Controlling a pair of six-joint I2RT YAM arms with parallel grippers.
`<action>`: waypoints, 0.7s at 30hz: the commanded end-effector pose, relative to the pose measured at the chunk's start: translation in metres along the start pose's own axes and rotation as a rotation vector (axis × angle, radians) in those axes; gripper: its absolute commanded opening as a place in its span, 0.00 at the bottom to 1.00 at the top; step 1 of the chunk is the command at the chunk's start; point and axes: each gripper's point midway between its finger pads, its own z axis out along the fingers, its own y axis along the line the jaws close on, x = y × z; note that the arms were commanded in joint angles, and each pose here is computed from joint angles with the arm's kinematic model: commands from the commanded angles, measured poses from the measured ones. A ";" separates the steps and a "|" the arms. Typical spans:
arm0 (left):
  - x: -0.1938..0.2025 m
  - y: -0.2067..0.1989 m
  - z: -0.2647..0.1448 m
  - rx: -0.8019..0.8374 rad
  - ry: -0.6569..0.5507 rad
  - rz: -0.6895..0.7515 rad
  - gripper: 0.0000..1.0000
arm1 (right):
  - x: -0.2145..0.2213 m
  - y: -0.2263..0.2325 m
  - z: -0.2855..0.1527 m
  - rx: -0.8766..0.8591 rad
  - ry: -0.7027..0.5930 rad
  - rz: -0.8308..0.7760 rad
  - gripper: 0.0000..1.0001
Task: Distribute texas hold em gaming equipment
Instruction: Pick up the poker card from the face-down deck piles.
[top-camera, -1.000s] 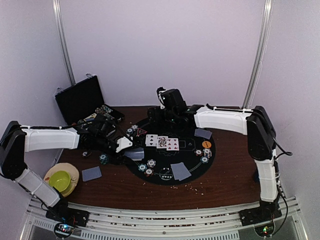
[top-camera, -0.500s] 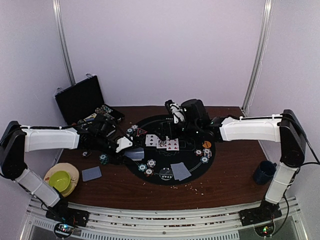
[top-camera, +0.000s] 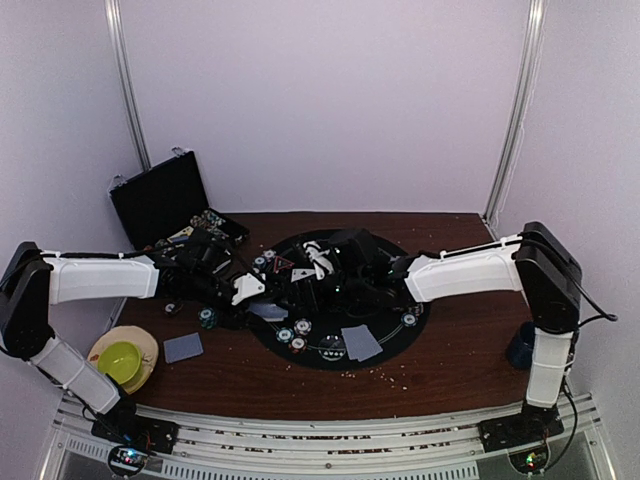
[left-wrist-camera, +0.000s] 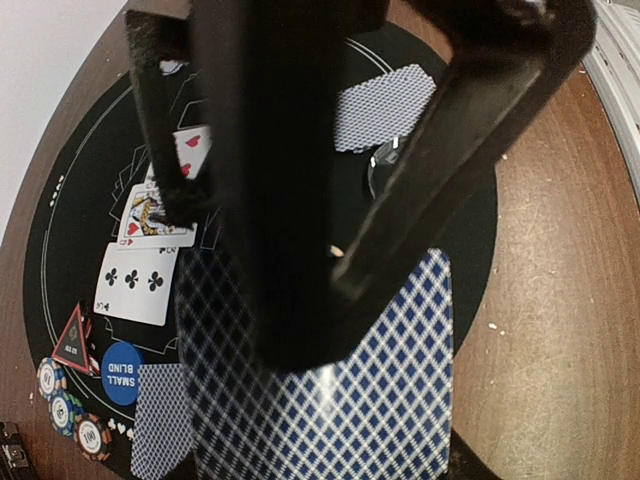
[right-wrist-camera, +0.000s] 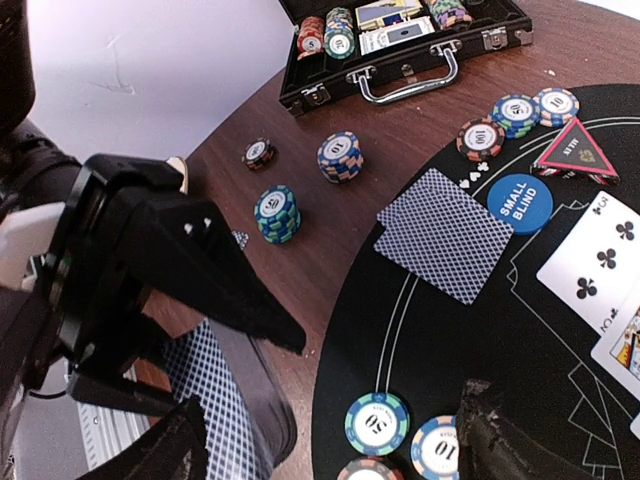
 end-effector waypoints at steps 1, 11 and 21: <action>-0.009 0.002 -0.003 -0.010 -0.040 0.018 0.53 | -0.014 0.011 0.014 -0.035 -0.014 -0.023 0.83; -0.010 0.003 -0.004 -0.012 -0.043 0.020 0.53 | -0.012 0.009 0.026 -0.044 0.000 -0.055 0.76; -0.012 0.004 -0.006 -0.021 -0.051 0.021 0.53 | 0.002 0.000 0.027 -0.026 0.026 -0.054 0.54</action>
